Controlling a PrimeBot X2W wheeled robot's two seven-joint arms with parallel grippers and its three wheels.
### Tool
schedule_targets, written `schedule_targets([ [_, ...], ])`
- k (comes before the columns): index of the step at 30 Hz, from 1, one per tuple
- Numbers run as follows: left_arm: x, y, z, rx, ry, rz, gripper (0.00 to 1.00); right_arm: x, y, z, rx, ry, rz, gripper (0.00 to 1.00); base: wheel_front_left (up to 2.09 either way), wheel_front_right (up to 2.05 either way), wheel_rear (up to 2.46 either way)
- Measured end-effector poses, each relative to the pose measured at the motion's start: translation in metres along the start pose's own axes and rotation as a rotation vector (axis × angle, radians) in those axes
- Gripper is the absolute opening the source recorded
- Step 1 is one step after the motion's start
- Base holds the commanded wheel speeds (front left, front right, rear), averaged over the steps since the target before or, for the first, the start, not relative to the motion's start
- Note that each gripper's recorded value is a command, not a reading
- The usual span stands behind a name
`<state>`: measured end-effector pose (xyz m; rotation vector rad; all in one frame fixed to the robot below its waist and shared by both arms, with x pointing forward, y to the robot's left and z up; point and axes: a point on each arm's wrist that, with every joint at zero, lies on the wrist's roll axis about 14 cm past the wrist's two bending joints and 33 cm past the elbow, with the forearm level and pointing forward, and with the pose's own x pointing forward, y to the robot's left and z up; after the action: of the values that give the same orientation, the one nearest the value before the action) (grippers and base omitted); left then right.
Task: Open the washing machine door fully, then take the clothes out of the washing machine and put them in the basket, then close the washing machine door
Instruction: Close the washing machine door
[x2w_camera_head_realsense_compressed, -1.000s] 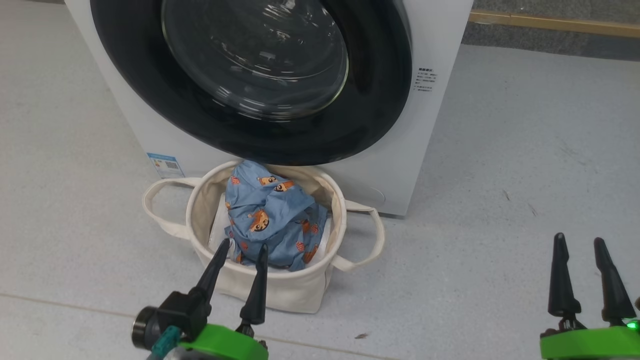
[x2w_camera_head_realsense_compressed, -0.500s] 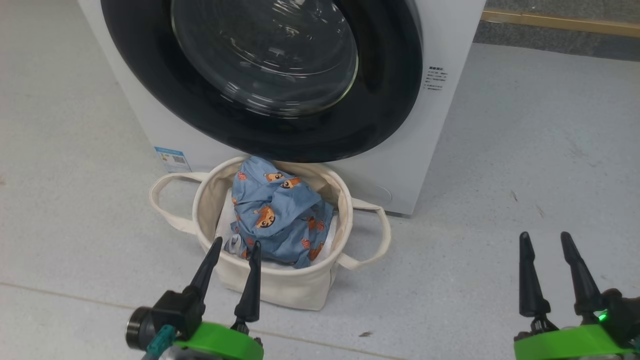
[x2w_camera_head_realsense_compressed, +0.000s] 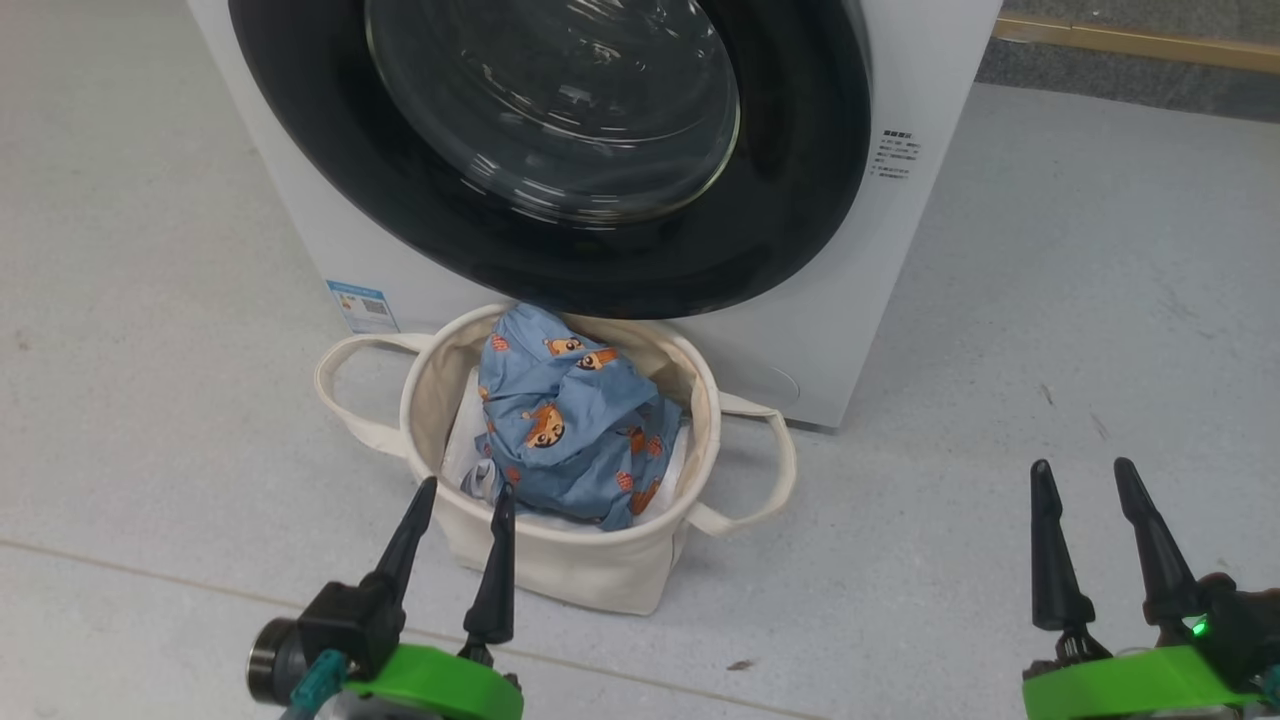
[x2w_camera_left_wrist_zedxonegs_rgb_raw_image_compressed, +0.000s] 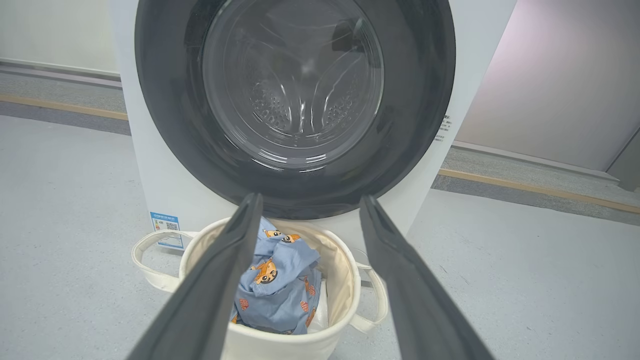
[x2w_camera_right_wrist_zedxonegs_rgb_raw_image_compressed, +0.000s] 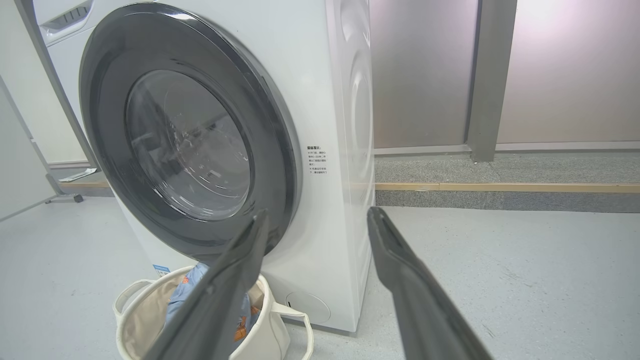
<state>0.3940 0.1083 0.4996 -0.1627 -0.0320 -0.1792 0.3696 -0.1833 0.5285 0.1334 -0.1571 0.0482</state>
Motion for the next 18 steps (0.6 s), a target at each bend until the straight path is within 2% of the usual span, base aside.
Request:
schedule_targets([
  [18,-0.0007,-0.0004,0.0038,0.002,-0.011,0.0,1.0,-0.0013,-0.0034,-0.0018,0.0,0.007,-0.01,1.0,0.0,0.0,0.0],
])
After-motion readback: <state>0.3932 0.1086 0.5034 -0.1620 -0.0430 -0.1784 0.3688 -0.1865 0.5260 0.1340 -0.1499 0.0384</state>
